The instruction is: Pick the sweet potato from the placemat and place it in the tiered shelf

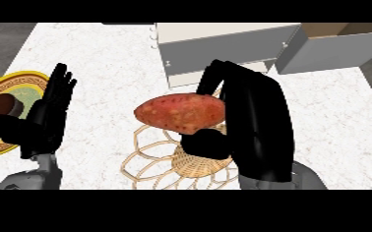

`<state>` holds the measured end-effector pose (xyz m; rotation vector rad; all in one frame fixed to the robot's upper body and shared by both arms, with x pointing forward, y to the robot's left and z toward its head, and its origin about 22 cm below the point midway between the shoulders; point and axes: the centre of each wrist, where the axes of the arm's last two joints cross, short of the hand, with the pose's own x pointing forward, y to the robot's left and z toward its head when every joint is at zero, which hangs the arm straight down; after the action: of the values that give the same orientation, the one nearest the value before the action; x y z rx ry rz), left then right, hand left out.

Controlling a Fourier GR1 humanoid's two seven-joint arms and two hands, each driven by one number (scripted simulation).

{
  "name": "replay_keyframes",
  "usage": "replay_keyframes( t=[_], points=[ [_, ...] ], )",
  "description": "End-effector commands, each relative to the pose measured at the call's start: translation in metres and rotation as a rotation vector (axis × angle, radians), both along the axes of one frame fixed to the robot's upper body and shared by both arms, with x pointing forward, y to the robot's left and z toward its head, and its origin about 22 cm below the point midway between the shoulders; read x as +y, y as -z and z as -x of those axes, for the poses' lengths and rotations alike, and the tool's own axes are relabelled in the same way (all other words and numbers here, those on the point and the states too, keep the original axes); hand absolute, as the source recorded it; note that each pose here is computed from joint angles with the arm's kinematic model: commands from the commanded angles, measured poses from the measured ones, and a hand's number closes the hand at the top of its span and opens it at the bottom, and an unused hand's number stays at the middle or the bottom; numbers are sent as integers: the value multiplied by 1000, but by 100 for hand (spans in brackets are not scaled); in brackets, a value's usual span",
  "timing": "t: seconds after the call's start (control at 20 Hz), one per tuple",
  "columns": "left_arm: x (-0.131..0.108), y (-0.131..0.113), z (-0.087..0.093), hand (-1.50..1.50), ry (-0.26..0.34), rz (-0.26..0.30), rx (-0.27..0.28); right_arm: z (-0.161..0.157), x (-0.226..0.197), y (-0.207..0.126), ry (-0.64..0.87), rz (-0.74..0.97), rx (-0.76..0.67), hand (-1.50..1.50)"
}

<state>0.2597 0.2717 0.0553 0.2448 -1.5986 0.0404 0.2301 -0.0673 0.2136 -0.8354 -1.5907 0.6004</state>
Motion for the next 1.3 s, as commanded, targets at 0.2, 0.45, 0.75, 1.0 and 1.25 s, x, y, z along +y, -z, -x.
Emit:
replay_keyframes(
  t=[0.2, 0.45, 0.75, 1.0, 1.25],
  points=[
    [-12, -3, 8, 0, -11, -10, -16, -40, -11, -4, 147, -22, 12, 150],
    [-13, 2, -2, 0, 5, -2, -11, -86, -35, 1, 167, -74, -3, 150],
    [-17, 1, -9, 0, -8, -10, -21, -116, -35, 17, 165, -67, -29, 150],
    [-18, -2, 2, 0, 7, 16, -14, -141, -50, 49, 174, -90, -85, 150],
    [-5, -9, -8, 0, -10, -3, -2, -176, -38, 52, 162, -97, -91, 150]
  ],
)
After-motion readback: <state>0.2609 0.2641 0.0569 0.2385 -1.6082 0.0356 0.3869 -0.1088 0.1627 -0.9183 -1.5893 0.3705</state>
